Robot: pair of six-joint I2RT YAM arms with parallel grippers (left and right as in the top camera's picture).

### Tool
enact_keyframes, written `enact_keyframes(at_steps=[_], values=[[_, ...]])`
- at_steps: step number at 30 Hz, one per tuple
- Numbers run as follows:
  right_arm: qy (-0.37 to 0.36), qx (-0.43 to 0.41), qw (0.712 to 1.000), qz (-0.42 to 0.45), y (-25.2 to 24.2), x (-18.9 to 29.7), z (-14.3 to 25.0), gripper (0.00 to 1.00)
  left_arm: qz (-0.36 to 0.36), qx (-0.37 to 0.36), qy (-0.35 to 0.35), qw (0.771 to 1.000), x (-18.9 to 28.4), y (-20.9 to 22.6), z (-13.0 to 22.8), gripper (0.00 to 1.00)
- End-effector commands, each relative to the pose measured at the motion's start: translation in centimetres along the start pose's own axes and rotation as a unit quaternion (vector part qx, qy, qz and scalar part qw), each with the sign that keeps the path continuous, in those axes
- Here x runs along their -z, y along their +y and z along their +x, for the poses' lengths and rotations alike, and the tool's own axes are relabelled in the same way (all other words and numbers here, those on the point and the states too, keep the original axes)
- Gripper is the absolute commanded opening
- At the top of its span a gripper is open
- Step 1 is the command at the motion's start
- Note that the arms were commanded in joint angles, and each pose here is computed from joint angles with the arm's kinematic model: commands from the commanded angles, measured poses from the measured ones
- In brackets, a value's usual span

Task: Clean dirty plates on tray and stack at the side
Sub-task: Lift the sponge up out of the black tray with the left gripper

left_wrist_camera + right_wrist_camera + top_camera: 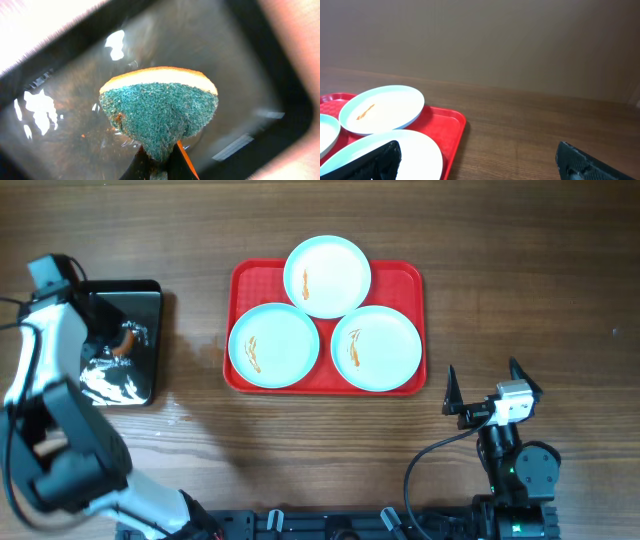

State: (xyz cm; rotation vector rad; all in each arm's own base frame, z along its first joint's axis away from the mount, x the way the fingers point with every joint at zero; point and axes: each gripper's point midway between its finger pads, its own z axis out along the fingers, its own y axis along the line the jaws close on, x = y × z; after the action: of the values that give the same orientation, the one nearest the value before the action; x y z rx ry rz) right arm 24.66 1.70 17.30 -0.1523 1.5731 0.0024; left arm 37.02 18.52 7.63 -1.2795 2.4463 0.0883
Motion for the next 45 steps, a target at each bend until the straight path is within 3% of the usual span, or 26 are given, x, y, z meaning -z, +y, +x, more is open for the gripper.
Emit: enact_keyframes(at_steps=[1,4,7,11,15,18,21,24,27,30,32,36,41,45], values=[[-0.001,0.004,1.0,0.009,-0.4,0.0,0.0,1.0,0.103,-0.01,-0.057,0.993,6.5,-3.0,-2.3,0.04],[-0.001,0.005,1.0,0.009,-0.4,0.0,0.0,1.0,0.171,-0.017,-0.076,0.982,9.7,-5.0,-2.7,0.04],[-0.001,0.004,1.0,0.009,-0.4,0.0,0.0,1.0,0.168,-0.047,-0.078,0.982,9.8,-4.9,-2.5,0.04],[-0.001,0.005,1.0,0.009,-0.4,0.0,0.0,1.0,0.096,-0.06,-0.053,0.992,4.4,-2.4,-0.7,0.04],[-0.001,0.005,1.0,0.009,-0.4,0.0,0.0,1.0,0.077,-0.078,-0.016,0.994,1.1,-1.5,1.3,0.04],[-0.001,0.004,1.0,0.009,-0.4,0.0,0.0,1.0,0.127,-0.078,-0.044,0.988,4.4,-3.3,-0.1,0.04],[-0.001,0.005,1.0,0.009,-0.4,0.0,0.0,1.0,0.208,-0.087,-0.116,0.967,10.8,-5.9,-2.5,0.04],[-0.001,0.004,1.0,0.009,-0.4,0.0,0.0,1.0,0.203,-0.083,-0.177,0.96,14.0,-5.4,-4.2,0.04],[-0.001,0.005,1.0,0.009,-0.4,0.0,0.0,1.0,0.111,-0.093,-0.156,0.977,9.6,-2.3,-3.2,0.04],[-0.001,0.005,1.0,0.009,-0.4,0.0,0.0,1.0,0.06,-0.133,-0.085,0.986,3.1,-0.6,-0.2,0.04],[-0.001,0.005,1.0,0.009,-0.4,0.0,0.0,1.0,0.05,-0.136,-0.061,0.988,1.2,-0.4,0.5,0.04],[-0.001,0.005,1.0,0.009,-0.4,0.0,0.0,1.0,0.082,-0.131,-0.134,0.979,6.2,-2.0,-3.0,0.04],[-0.001,0.005,1.0,0.009,-0.4,0.0,0.0,1.0,0.149,-0.125,-0.256,0.947,14.4,-4.2,-6.8,0.04],[-0.001,0.005,1.0,0.009,-0.4,0.0,0.0,1.0,0.182,-0.137,-0.233,0.946,13.3,-5.5,-6.0,0.04]])
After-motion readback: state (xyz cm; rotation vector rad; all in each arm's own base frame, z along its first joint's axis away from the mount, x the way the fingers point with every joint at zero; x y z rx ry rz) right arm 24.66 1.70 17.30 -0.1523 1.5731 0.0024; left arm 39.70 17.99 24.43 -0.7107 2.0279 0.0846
